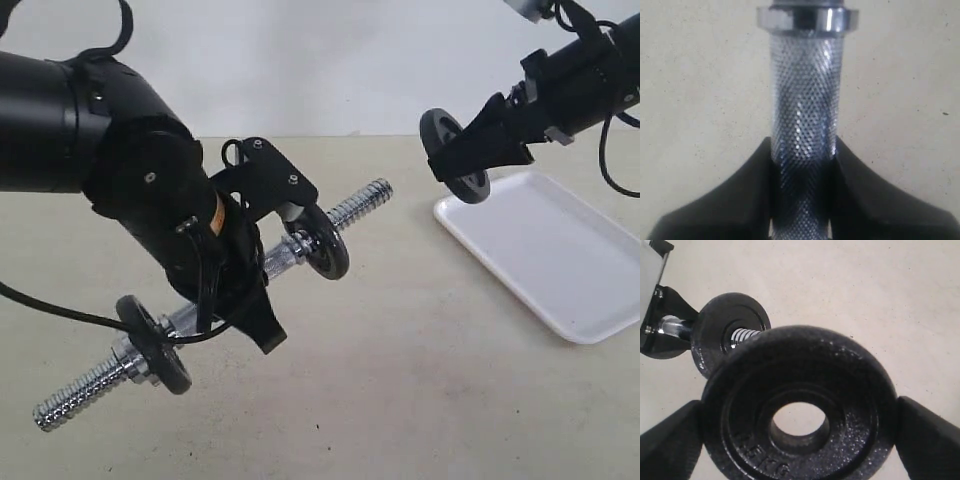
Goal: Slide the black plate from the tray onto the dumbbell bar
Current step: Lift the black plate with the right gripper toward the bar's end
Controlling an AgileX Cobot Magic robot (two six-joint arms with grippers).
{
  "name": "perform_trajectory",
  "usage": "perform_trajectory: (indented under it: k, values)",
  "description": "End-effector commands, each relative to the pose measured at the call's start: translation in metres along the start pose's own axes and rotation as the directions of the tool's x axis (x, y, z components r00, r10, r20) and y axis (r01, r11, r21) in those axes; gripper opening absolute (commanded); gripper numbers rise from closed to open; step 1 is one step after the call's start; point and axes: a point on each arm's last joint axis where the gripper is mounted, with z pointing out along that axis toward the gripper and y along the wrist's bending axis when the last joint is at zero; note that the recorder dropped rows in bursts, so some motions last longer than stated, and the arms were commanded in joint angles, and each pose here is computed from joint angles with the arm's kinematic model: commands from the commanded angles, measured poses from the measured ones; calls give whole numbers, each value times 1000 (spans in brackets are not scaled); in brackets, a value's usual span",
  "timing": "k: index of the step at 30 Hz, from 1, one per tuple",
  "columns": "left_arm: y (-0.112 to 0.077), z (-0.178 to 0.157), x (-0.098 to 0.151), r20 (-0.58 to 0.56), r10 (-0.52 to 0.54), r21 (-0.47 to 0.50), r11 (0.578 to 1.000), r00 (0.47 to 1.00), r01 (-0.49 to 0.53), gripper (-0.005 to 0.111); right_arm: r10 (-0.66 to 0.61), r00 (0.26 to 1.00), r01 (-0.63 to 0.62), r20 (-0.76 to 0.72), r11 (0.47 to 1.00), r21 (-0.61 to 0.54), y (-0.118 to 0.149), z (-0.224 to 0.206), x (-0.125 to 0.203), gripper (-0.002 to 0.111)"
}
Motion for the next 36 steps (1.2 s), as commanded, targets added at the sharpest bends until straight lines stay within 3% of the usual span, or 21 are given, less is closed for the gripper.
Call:
perform_trajectory:
  k: [1, 9, 19, 30, 36]
  values:
    - [6, -24, -4, 167, 32, -48, 999, 985, -24, 4, -71, 995, 72, 74, 997, -13, 8, -7, -10, 0]
    - [-4, -1, 16, 237, 127, -56, 992, 963, -117, 4, -121, 990, 122, 75, 992, -12, 8, -6, -10, 0]
    - [-7, -2, 5, 404, 188, -77, 982, 895, -172, 4, -279, 949, 288, 149, 957, -42, 14, 8, -4, 0]
    - [-7, -2, 4, 413, 232, -103, 973, 880, -208, 4, -307, 935, 320, 176, 946, -49, 16, 13, 3, 0]
    - [10, -1, 7, 411, 211, -125, 977, 887, -174, 4, -298, 937, 313, 181, 948, -62, 17, 17, 10, 0]
